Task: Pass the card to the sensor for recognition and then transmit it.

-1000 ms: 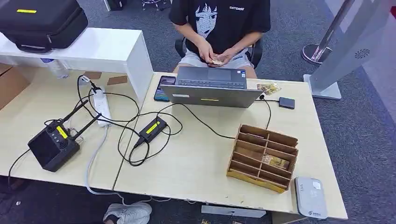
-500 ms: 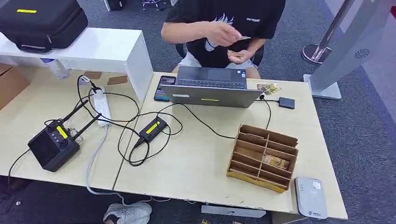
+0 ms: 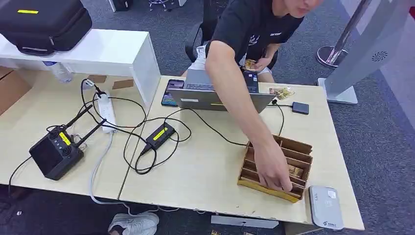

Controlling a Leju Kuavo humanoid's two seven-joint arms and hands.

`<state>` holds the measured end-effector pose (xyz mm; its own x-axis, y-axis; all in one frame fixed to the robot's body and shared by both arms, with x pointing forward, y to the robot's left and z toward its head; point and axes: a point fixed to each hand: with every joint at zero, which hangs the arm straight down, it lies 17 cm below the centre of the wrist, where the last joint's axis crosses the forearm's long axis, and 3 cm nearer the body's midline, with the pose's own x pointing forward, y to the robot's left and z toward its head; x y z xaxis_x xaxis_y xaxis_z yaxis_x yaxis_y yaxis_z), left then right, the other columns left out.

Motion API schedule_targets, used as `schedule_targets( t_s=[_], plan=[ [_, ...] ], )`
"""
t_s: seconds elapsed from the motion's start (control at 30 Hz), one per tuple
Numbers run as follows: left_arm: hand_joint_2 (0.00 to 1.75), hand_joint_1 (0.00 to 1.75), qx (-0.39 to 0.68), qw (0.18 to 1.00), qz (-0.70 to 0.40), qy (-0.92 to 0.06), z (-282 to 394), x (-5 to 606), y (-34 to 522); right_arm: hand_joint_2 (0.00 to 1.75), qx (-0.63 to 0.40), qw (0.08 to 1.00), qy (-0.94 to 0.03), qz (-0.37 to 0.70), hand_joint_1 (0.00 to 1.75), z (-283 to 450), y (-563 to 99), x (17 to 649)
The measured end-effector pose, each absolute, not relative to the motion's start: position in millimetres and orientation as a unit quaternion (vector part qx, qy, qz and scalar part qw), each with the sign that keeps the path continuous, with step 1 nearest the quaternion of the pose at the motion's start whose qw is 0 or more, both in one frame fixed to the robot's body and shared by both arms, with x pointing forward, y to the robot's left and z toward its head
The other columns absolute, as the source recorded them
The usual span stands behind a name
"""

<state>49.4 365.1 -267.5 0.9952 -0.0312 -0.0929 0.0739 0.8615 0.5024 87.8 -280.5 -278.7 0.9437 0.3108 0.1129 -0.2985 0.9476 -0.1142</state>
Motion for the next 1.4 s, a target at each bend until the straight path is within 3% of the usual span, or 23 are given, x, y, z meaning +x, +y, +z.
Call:
schedule_targets(
  t_s=[0.7,0.73,1.4],
  plan=[
    [0.00,0.00,0.262,0.964,-0.030,0.039,-267.4,50.1,365.3,1.75,-0.049,0.984,-0.065,0.159,0.00,-278.7,-280.9,87.5],
    [1.75,0.00,0.261,0.964,-0.031,0.038,-267.6,50.6,364.9,1.75,-0.049,0.984,-0.065,0.159,0.00,-278.7,-280.6,87.5],
    [1.75,0.00,0.260,0.964,-0.030,0.041,-267.8,49.3,364.3,1.75,-0.048,0.984,-0.065,0.160,0.00,-278.7,-280.0,87.5]
  ],
)
